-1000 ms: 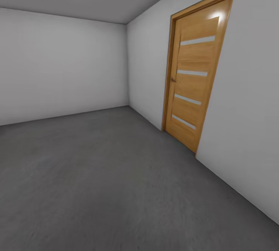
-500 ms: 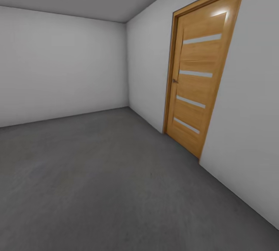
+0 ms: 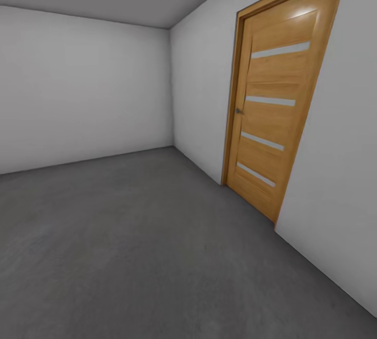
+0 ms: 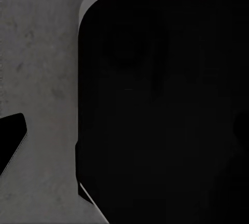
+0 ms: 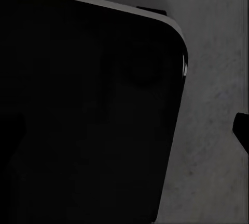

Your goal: Move the two storage containers from the living room to the garage. In the garage, place one container on the floor and stack the other container on top of it (either order is fine).

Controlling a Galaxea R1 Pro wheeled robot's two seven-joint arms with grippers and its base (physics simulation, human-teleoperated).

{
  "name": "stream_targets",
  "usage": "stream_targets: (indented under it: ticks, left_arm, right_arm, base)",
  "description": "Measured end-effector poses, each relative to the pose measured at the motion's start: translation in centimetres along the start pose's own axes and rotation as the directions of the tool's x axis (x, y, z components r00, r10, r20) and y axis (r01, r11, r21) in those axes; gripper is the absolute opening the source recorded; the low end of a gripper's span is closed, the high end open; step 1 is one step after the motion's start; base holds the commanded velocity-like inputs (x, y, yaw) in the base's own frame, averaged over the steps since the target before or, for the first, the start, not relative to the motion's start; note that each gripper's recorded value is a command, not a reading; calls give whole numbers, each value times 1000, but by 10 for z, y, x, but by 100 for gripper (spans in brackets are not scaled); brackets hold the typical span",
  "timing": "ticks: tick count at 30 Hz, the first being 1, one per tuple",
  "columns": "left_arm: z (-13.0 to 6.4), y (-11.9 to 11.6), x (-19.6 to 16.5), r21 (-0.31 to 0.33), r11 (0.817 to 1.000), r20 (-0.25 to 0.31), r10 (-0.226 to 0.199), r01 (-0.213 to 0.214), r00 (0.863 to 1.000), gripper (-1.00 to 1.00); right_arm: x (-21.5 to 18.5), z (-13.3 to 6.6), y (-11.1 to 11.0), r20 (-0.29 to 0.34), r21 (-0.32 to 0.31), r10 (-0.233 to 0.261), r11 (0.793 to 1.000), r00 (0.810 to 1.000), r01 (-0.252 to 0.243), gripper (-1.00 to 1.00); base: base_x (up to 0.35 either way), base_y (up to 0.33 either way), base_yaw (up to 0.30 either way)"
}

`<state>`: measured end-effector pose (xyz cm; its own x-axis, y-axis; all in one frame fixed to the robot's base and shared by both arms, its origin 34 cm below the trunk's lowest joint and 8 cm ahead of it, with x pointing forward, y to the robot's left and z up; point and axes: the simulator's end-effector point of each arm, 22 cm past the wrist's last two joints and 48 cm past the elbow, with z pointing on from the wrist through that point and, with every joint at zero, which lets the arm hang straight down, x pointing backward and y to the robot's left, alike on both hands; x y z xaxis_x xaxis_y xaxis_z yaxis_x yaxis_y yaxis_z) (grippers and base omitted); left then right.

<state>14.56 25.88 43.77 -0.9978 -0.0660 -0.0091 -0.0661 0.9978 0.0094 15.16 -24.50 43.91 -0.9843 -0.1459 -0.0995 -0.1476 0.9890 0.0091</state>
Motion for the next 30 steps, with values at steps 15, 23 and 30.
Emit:
stream_targets:
  ticks: [15,23,30]
  left_arm:
    - [0,0,0,0,1000,0,-1,1,1000,100]
    - [0,0,0,0,1000,0,0,0,1000,100]
    - [0,0,0,0,1000,0,0,0,1000,100]
  right_arm:
    - [0,0,0,-2,0,-1,1000,1000,1,100]
    - [0,0,0,-2,0,-1,1000,1000,1,100]
    - [0,0,0,-1,0,-1,1000,1000,1,100]
  base:
    - [324,0,0]
    - [324,0,0]
    - [324,10,0]
